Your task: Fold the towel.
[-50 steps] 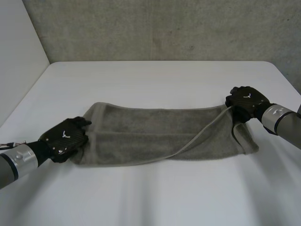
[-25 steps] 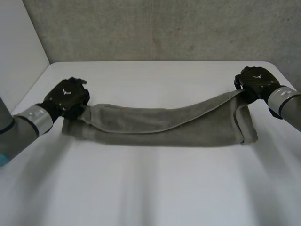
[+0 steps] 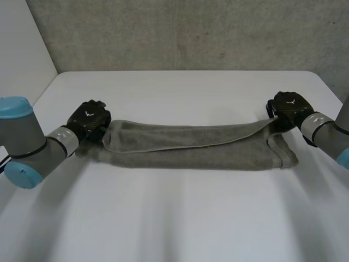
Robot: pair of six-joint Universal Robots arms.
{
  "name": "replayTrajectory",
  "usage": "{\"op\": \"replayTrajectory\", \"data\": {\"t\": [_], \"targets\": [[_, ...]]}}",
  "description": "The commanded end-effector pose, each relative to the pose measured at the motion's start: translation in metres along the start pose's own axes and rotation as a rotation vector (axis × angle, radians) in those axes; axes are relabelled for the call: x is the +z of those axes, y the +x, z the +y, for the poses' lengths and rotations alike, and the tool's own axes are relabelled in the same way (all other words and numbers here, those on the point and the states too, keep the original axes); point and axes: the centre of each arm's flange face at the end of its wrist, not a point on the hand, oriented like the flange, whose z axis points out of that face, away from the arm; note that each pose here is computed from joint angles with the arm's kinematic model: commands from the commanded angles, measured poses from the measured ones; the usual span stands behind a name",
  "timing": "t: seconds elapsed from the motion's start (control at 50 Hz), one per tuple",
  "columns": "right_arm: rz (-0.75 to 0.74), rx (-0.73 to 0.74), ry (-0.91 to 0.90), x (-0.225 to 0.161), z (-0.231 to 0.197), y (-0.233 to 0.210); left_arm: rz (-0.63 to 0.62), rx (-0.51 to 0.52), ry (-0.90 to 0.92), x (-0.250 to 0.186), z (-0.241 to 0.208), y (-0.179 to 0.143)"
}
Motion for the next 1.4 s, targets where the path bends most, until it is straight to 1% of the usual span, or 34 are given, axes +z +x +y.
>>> {"op": "replayTrajectory", "data": {"t": [0.02,0.08,0.18,0.44,0.56,0.64,0.68,0.7,0.74,0.76,0.78,0.8,0.84,0.86,0.9,1.06,1.3,1.4], "targets": [[0.027,-0.011,0.019,0.001,-0.004,0.004,-0.062,0.003,-0.001,0.001,-0.002,-0.009],[0.027,-0.02,0.04,0.002,-0.006,0.004,-0.074,0.005,0.006,0.0,-0.004,-0.01],[0.023,-0.026,0.055,0.004,-0.006,0.002,-0.052,0.003,0.001,-0.002,-0.001,-0.006],[0.006,-0.017,0.039,0.006,0.004,-0.003,0.067,-0.007,0.018,-0.006,0.004,0.012],[0.008,-0.016,0.052,0.007,0.001,-0.002,0.1,-0.012,0.049,-0.004,0.0,0.012],[0.011,-0.02,0.062,0.008,-0.001,-0.001,0.1,-0.02,0.078,-0.001,-0.007,0.008],[0.015,-0.022,0.063,0.01,0.001,0.0,0.081,-0.064,0.113,0.005,-0.017,0.0],[0.015,-0.022,0.063,0.01,0.001,0.0,0.081,-0.064,0.113,0.005,-0.017,0.0],[0.011,-0.02,0.06,0.011,0.003,-0.002,0.051,-0.127,0.153,0.013,-0.026,-0.011],[0.011,-0.02,0.06,0.011,0.003,-0.002,0.051,-0.127,0.153,0.013,-0.026,-0.011],[0.009,-0.02,0.059,0.012,0.003,-0.003,0.016,-0.156,0.169,0.017,-0.027,-0.019],[0.007,-0.019,0.058,0.012,0.003,-0.003,0.015,-0.156,0.17,0.017,-0.027,-0.019],[0.007,-0.018,0.055,0.011,0.004,-0.004,-0.076,-0.2,0.178,0.027,-0.022,-0.029],[0.007,-0.018,0.055,0.011,0.004,-0.004,-0.076,-0.2,0.178,0.027,-0.022,-0.029],[0.004,-0.016,0.052,0.011,0.005,-0.005,-0.137,-0.203,0.178,0.033,-0.016,-0.033],[0.015,-0.015,0.046,0.011,0.007,-0.003,-0.142,-0.217,0.148,0.035,-0.003,-0.029],[0.019,-0.012,0.048,0.011,0.006,-0.003,-0.141,-0.224,0.13,0.034,0.002,-0.027],[0.063,0.024,0.061,0.016,0.009,0.003,-0.157,-0.221,0.14,0.034,0.0,-0.033]]}}
